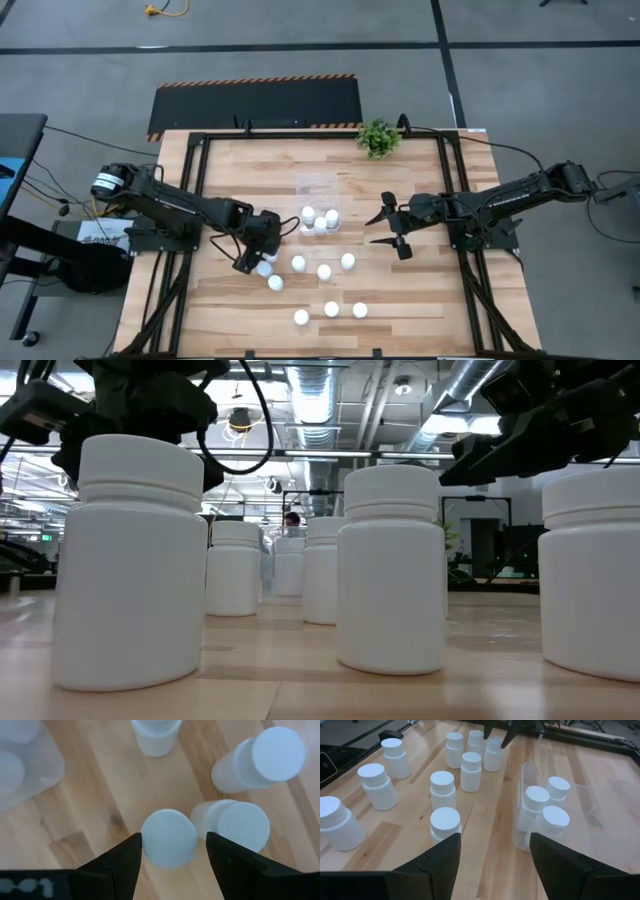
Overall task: Pick and place pill bottles into a basket
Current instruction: Put the pill bottles into the container
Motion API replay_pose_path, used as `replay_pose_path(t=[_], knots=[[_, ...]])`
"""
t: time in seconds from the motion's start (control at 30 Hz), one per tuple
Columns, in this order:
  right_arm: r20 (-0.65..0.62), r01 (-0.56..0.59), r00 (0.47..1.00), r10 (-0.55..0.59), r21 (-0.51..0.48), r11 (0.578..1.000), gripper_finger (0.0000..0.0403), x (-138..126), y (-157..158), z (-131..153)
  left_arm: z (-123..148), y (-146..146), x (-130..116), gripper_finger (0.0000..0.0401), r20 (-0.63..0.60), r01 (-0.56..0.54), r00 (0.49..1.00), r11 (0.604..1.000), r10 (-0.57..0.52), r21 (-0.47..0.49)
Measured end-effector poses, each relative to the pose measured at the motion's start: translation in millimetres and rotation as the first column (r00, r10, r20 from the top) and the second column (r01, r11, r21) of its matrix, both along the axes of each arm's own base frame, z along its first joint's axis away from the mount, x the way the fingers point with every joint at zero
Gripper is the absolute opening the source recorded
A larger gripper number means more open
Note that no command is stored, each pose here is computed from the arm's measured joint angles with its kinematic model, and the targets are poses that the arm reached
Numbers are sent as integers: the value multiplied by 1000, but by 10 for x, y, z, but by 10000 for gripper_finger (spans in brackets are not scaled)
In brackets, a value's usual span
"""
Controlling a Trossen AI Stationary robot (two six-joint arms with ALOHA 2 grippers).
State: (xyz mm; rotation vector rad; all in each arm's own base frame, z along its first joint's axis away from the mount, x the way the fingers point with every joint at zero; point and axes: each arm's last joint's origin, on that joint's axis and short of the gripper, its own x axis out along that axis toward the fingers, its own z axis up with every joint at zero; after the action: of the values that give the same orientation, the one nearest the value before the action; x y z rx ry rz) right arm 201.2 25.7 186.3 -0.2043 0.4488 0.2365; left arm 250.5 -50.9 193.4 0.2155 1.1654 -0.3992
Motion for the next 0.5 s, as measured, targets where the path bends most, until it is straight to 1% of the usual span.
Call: replay_pose_path(t=[0.5], knots=[[-2,0,1000,0,-1,1000,230,-1,0,-2,-26,-5,21,210,1,10,1000,1000,-10,1]])
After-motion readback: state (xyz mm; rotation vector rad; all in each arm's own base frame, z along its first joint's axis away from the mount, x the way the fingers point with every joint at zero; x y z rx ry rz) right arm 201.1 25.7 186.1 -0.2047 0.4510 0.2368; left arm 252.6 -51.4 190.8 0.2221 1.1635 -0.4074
